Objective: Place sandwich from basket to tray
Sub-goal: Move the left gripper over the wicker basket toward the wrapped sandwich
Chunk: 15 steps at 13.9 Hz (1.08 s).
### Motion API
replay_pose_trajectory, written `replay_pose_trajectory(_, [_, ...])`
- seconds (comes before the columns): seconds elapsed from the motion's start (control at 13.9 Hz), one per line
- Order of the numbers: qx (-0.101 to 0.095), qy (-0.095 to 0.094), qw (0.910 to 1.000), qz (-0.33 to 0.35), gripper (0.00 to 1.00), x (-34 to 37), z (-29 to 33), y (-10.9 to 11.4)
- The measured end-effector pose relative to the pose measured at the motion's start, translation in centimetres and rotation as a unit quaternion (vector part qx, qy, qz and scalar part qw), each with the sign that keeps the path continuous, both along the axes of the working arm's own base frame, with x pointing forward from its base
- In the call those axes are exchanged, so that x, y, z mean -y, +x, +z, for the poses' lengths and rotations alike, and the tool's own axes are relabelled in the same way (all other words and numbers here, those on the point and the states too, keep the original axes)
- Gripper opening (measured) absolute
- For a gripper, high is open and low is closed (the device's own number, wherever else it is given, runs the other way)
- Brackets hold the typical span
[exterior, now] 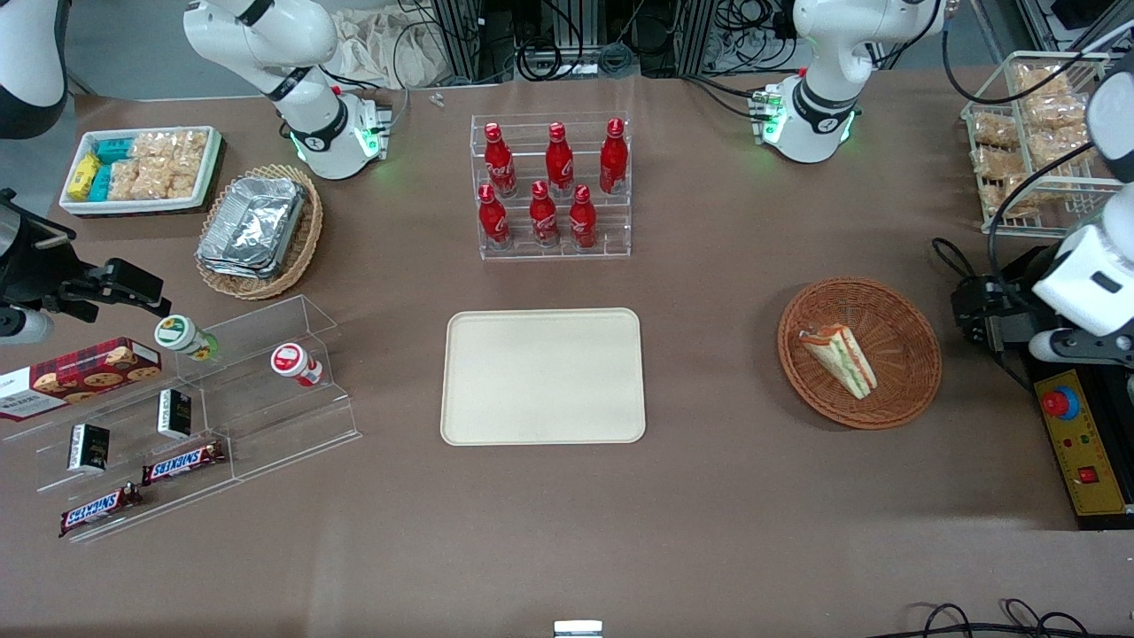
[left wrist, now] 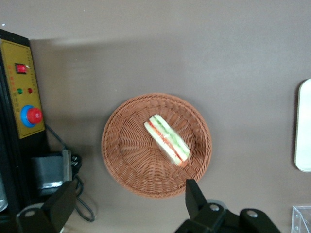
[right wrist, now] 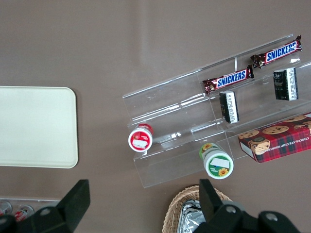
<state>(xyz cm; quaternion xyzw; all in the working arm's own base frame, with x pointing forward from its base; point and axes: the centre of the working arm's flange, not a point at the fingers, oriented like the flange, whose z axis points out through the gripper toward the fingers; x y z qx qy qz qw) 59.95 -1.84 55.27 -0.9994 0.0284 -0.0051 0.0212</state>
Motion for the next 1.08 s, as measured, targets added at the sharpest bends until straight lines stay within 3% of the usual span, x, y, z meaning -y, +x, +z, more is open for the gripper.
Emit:
replay_pose_trajectory(0.29, [0.014,-0.006,0.9996,0.026,1.00,1.3,-6.6,-3.5])
replay_pose_trajectory(0.5, [0.028,-0.014,0.9964,0.079,1.00,5.4,-12.8,-4.8])
replay_pose_trajectory(0.79, [0.000,-0.016,0.9914,0.130,1.00,7.7,-19.9,-5.0])
replay_pose_trajectory(1.08, [-0.022,-0.012,0.9871,0.158,1.00,6.8,-23.2,-4.6])
